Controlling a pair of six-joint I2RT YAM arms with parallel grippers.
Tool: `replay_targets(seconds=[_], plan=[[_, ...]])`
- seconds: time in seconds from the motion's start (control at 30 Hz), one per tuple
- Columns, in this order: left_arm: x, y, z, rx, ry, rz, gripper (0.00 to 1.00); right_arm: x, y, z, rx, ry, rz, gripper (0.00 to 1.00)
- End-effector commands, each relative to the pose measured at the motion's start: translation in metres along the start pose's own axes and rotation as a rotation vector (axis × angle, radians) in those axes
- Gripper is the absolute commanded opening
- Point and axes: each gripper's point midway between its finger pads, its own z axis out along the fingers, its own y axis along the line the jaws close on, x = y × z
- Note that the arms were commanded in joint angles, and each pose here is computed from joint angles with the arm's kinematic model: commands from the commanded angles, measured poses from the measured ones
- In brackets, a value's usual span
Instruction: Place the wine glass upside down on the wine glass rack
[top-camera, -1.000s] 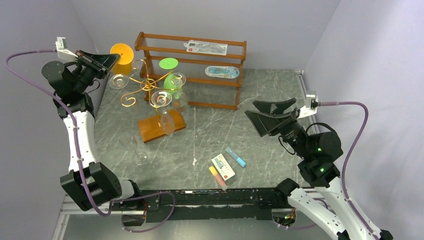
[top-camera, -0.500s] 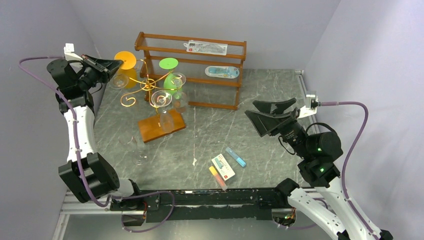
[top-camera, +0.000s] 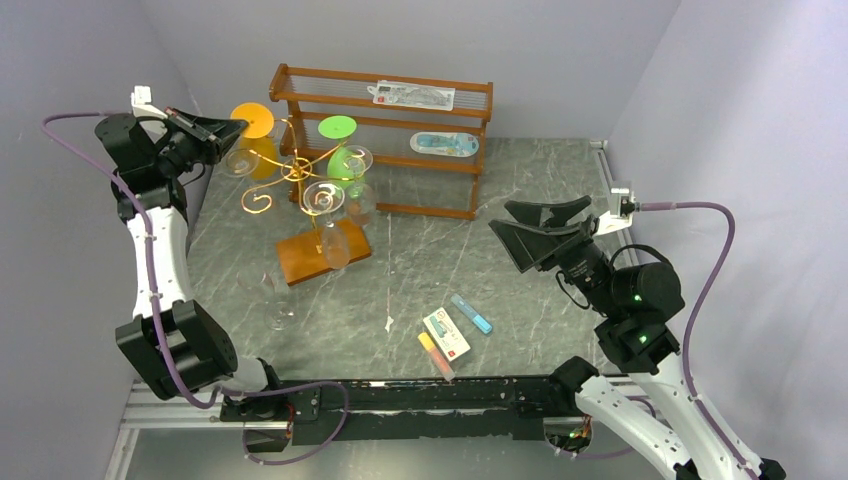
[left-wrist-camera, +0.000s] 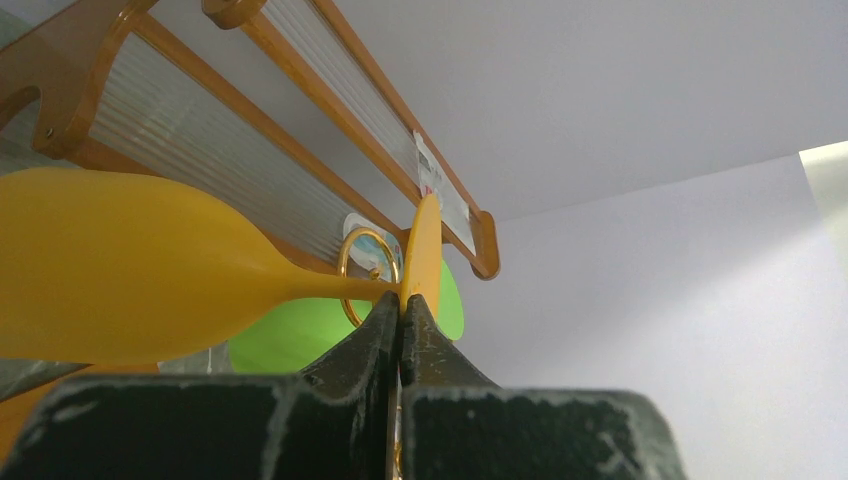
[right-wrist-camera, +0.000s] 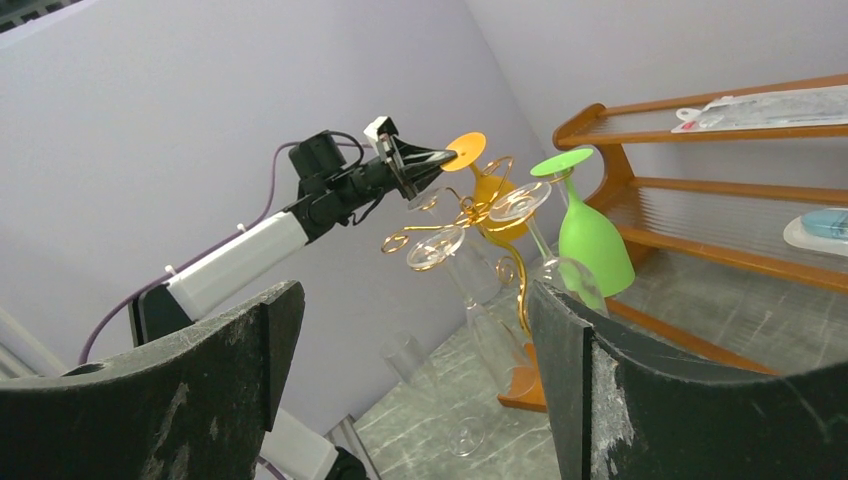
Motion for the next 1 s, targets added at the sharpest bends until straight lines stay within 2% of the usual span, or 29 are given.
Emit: replay_targets(seconds=[0.0,0.43,0.97], plan=[[0.010,-0.013,0.003,0.029,0.065,0.015,0.05,0.000,-0.003,0.000,0.008,-0.008,0.002,0.86],[0.012,-0.015,0.000,-0.021,0.065,0.072,0.05,0.003,-0.005,0.000,0.009,-0.006,0.017,0.86],[0.024,-0.034,-0.006,0.044,0.105,0.073,0.05,0.002,-0.005,-0.005,0.019,-0.012,0.016,0.86]])
